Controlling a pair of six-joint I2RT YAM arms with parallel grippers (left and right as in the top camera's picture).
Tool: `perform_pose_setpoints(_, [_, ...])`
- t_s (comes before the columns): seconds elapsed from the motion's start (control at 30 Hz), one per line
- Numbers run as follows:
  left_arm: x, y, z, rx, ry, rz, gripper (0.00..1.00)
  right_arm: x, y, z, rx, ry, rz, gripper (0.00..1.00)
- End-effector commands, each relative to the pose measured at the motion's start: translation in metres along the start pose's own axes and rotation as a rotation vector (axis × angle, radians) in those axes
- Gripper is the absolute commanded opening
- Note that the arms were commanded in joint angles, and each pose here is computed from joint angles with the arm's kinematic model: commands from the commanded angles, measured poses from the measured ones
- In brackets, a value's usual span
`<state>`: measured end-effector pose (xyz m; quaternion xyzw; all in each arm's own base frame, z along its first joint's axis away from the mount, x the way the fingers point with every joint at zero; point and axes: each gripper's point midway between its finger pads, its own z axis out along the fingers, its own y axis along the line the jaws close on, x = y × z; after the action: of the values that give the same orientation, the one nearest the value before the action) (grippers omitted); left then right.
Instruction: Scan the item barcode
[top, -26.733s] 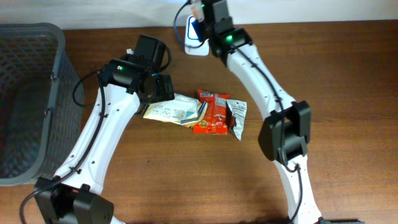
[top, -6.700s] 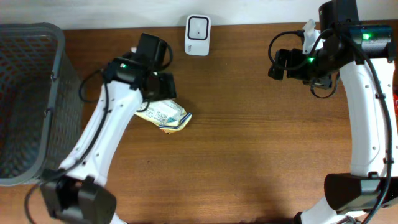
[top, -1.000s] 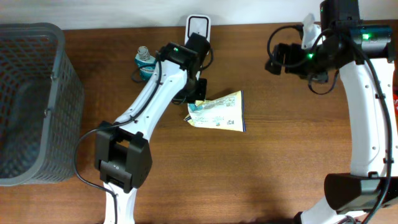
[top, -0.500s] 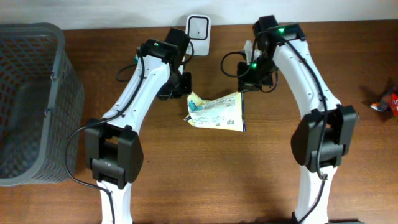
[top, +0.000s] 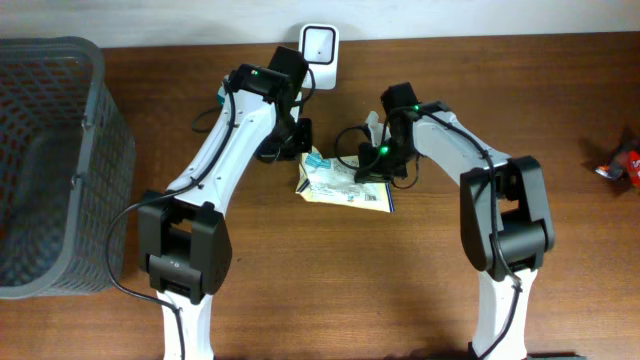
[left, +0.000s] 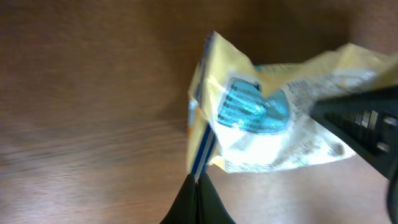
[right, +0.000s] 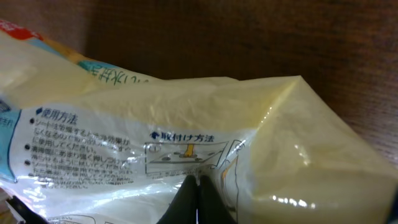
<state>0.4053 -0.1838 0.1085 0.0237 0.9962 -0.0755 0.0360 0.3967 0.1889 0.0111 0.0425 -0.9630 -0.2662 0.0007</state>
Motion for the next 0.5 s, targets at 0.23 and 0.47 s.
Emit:
perform_pose_setpoints(0.23, [0.011, -0.036, 0.020, 0.187, 0.032, 0.043, 0.00, 0.014, -0.028, 0.017, 0.076, 0.031, 0.045, 0.04])
perform_pose_setpoints(0.47, [-0.003, -0.030, 0.076, 0.188, -0.083, 0.070, 0.00, 0.015, -0.028, 0.017, 0.077, 0.034, 0.047, 0.04])
